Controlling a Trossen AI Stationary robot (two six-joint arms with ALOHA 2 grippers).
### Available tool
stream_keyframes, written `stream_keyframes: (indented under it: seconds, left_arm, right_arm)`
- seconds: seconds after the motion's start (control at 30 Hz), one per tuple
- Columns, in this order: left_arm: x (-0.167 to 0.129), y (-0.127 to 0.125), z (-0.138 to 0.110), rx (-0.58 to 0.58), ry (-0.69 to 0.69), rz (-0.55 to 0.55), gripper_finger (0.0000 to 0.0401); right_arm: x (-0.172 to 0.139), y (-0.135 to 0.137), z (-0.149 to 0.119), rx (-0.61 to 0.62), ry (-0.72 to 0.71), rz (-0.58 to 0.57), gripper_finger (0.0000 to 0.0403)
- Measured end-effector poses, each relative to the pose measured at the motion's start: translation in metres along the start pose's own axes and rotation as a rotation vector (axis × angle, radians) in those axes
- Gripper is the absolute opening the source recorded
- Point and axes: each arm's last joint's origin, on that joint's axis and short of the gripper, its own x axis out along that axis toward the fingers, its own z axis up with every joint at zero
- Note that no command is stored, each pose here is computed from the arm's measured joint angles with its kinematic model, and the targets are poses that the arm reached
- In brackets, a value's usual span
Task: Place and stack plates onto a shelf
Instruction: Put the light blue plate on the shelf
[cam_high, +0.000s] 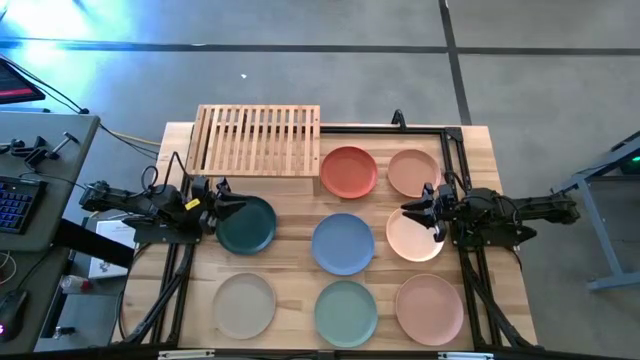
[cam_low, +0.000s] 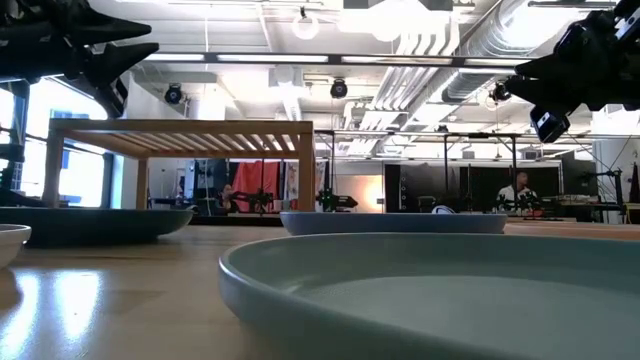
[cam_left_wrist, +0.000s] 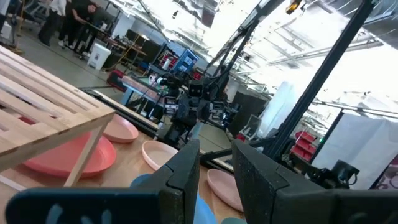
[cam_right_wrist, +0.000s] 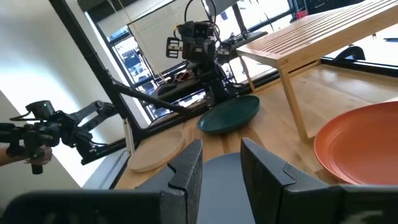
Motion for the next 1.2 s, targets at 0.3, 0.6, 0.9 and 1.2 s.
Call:
stream_keyframes:
  seconds: [0.3, 0.6, 0.9, 1.2]
  left_arm:
    - [0.000, 0.001, 0.000, -0.095, -0.019, 0.034, 0.0083]
    - [0.000, 0.004, 0.003, -0.153, -0.101, 0.140, 0.0083]
    - [-0.003, -0.002, 0.020, -0.095, -0.282, 0.131, 0.0083]
    - [-0.004, -0.004, 0.025, -0.030, -0.324, 0.124, 0.0083]
  right_arm:
    - [0.000, 0.003, 0.007, 0.077, -0.072, 0.026, 0.0094]
    - [-0.001, 0.000, 0.014, 0.122, -0.209, -0.108, 0.0094]
    - [-0.006, 0.007, 0.031, 0.051, -0.373, -0.044, 0.0094]
    - [-0.008, 0.010, 0.037, -0.012, -0.440, -0.030, 0.0094]
